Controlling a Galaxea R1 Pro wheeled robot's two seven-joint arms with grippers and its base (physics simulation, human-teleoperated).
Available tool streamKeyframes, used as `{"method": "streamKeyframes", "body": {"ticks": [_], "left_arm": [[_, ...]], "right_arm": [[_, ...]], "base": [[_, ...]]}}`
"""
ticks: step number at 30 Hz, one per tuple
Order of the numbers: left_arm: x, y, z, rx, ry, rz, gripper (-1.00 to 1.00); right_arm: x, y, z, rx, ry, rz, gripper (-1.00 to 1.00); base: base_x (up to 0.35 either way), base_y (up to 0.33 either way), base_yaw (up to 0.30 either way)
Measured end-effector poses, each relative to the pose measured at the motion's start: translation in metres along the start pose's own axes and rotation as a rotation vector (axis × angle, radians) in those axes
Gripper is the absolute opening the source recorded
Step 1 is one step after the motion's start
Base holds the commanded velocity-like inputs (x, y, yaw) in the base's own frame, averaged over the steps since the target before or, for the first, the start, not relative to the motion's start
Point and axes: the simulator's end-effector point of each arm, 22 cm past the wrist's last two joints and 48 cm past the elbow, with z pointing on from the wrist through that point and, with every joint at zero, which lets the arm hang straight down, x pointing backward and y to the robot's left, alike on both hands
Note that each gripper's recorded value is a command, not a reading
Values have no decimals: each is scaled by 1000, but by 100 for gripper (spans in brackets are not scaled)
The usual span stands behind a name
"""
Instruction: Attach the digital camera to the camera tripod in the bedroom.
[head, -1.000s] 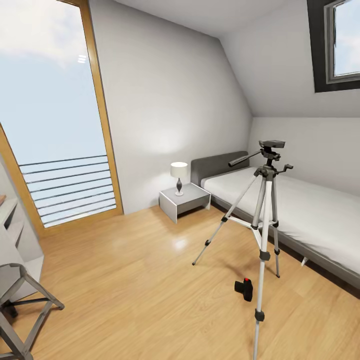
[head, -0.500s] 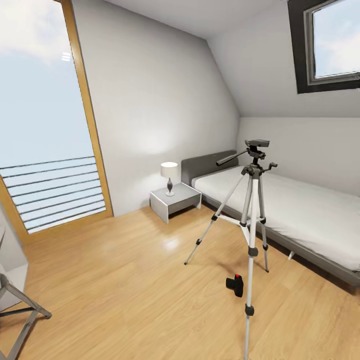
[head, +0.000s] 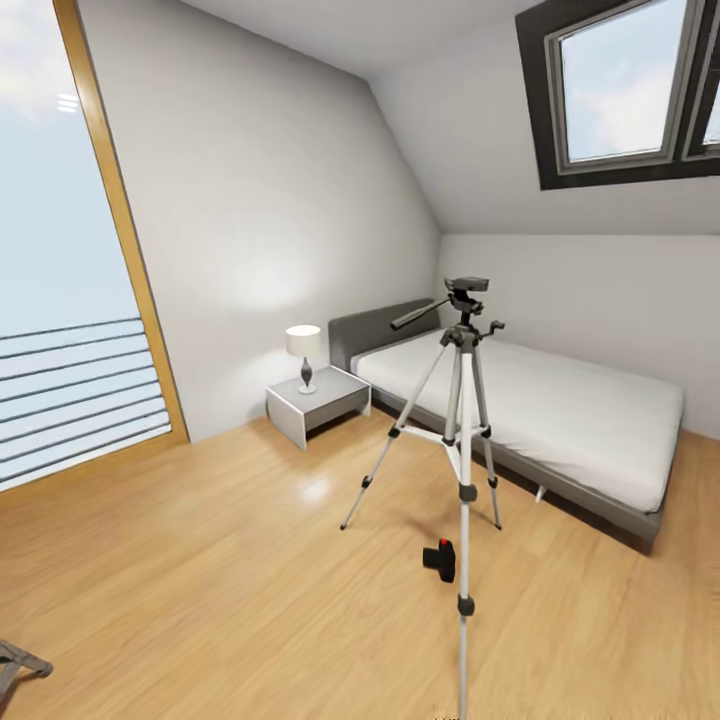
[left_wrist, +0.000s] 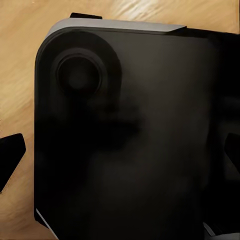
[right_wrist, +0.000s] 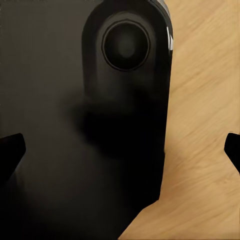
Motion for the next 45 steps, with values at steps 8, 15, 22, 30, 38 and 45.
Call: {"method": "streamKeyframes", "body": {"ticks": [8, 15, 22, 30, 38, 45], "left_arm": [[0, 0, 0, 0, 0, 0, 100], [0, 0, 0, 0, 0, 0, 100], [0, 0, 0, 0, 0, 0, 100], [0, 0, 0, 1, -1, 1, 100], [0, 0, 0, 1, -1, 2, 100], [0, 0, 0, 1, -1, 1, 100]], "right_arm": [[0, -1, 0, 1, -1, 0, 100], [0, -1, 0, 1, 0, 0, 100], [0, -1, 0, 1, 0, 0, 100], [0, -2, 0, 3, 1, -1, 100], [0, -2, 0, 3, 1, -1, 100], [0, -2, 0, 3, 1, -1, 100]], "base": [[0, 0, -232], [0, 0, -212], [8, 0, -114], [155, 39, -19], [287, 137, -1], [283, 152, 0]]}}
